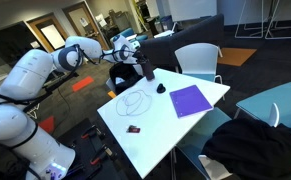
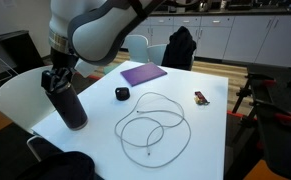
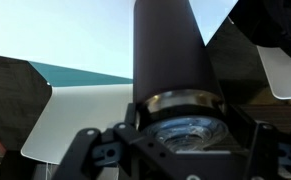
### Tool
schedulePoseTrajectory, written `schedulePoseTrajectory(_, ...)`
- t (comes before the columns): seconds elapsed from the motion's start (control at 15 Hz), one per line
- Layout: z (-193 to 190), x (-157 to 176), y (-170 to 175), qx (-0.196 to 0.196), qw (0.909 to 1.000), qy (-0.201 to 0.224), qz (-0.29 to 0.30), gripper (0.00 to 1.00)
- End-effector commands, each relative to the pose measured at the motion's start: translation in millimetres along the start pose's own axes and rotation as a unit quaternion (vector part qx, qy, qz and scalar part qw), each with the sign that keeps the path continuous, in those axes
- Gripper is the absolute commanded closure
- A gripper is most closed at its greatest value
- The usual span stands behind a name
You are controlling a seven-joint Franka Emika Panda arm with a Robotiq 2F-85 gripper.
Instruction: Move the bottle to the right
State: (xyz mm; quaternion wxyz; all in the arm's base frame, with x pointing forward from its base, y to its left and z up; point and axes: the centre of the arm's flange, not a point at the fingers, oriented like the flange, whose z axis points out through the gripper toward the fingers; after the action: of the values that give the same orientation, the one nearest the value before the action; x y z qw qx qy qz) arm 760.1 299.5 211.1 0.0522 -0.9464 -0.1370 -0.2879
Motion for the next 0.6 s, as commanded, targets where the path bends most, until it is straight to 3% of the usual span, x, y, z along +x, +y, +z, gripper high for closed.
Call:
schedulePoseTrajectory(0.0, 5.0, 11.6, -3.6, -0.011, 0.9999, -0.008, 0.000, 0.40)
schedulePoseTrajectory(0.53, -11.5, 15.8, -3.4, -0.019, 0.9995, -0.023, 0.006, 0.40)
